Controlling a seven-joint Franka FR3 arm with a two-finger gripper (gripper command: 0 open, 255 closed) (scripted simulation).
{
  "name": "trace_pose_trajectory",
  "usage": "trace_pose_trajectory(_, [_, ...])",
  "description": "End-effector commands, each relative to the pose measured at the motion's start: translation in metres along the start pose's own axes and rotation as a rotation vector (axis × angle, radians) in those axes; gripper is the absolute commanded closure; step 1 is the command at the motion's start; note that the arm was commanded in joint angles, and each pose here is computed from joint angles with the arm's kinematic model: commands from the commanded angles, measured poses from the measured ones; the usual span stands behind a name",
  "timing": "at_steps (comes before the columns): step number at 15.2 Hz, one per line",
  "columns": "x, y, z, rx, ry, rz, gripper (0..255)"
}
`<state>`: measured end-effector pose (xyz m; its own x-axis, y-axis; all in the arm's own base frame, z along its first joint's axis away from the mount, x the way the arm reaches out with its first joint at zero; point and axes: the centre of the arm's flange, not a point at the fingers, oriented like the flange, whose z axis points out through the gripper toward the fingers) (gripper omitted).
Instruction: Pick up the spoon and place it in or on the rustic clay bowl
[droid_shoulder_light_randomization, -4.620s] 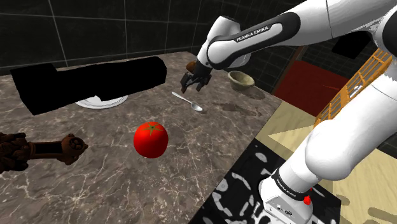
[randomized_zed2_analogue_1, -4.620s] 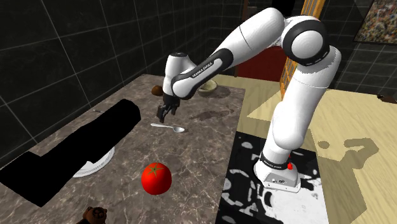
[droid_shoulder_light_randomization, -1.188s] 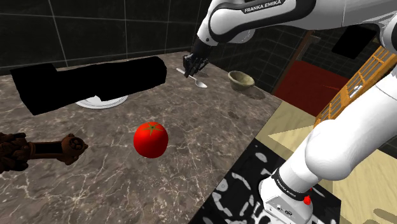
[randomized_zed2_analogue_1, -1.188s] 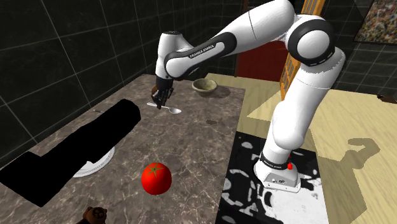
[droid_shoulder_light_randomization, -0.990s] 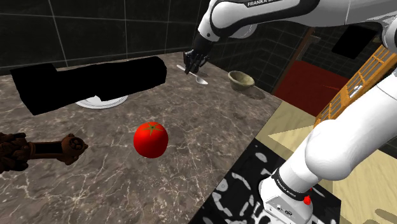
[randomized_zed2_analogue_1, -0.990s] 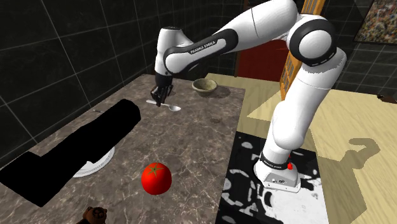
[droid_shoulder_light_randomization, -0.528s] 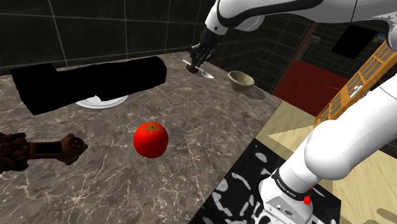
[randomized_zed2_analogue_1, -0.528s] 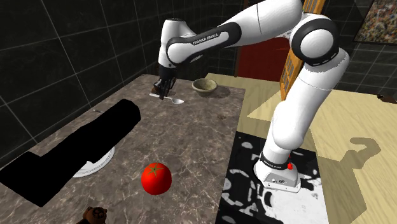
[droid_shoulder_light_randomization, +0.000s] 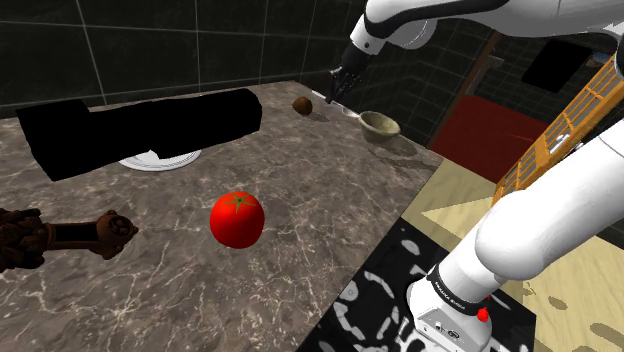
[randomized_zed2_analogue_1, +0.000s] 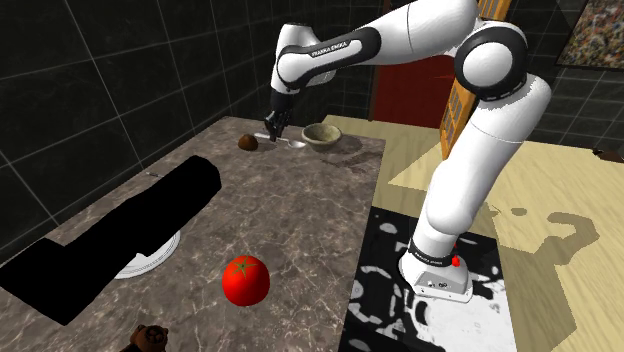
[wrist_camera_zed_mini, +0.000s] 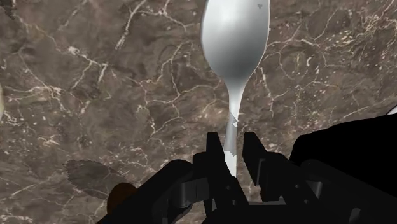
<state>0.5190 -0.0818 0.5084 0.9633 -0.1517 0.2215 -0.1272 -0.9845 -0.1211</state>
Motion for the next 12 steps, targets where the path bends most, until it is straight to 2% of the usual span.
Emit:
trace_pose_trajectory(1, [-0.001, 0.028, -0.005, 0.0, 0.0, -0.002, 255])
trace_pose_trajectory(12, [0.007, 0.172, -0.026, 0.0, 0.0, -0.002, 255])
